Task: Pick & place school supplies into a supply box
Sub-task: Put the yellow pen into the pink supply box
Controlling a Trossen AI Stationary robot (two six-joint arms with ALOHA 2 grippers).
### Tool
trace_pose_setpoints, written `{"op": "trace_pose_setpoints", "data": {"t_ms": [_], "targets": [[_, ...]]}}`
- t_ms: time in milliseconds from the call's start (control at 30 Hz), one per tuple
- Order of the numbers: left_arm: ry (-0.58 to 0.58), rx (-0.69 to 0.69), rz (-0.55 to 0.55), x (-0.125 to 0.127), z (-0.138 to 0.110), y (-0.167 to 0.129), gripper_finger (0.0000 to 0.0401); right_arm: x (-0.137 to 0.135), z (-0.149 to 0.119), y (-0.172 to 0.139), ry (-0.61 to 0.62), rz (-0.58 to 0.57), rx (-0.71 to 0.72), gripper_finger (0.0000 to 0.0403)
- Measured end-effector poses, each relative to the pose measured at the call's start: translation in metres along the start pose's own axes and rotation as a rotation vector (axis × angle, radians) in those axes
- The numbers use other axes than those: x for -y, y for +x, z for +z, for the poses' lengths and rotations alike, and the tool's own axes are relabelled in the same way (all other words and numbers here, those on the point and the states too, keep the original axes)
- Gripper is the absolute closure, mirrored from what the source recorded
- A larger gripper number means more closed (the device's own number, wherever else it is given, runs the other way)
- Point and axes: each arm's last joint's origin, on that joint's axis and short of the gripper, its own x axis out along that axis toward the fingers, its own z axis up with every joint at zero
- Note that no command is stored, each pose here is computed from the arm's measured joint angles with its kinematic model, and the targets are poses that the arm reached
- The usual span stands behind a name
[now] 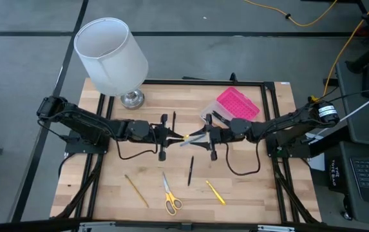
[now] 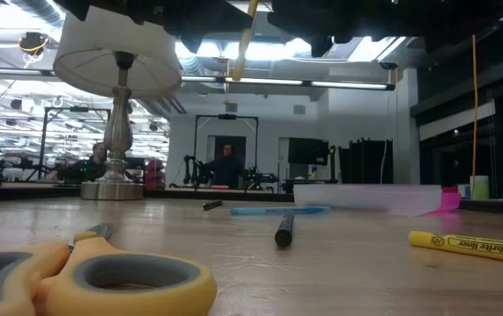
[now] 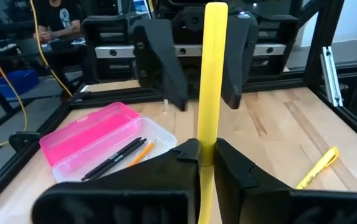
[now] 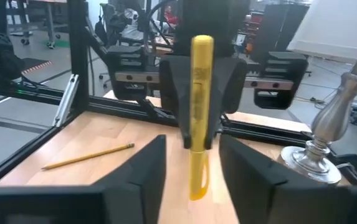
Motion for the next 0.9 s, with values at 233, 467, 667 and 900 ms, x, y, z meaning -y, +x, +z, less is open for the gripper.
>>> {"op": "trace_pose_setpoints", "data": {"t_ms": [233,467,667,900], "targets": [[0.027,0.0,0.064,-0.005,0.0,0.001,0.0388,0.002,0.007,0.0,0.001,-0.011,0.071,0.0213],[0.027,0.042,0.051,-0.016,0.004,0.003,0.0388,0.01,0.007,0.0,0.054,-0.038,0.086,0.0212],[0.016,0.047,0.05,-0.023,0.004,0.004,0.0388,0.014,0.008,0.0,0.053,-0.05,0.086,0.0212],[0.029,0.045,0.064,-0.027,0.003,0.004,0.0388,0.021,0.013,0.008,0.048,-0.07,0.089,0.0212]]}}
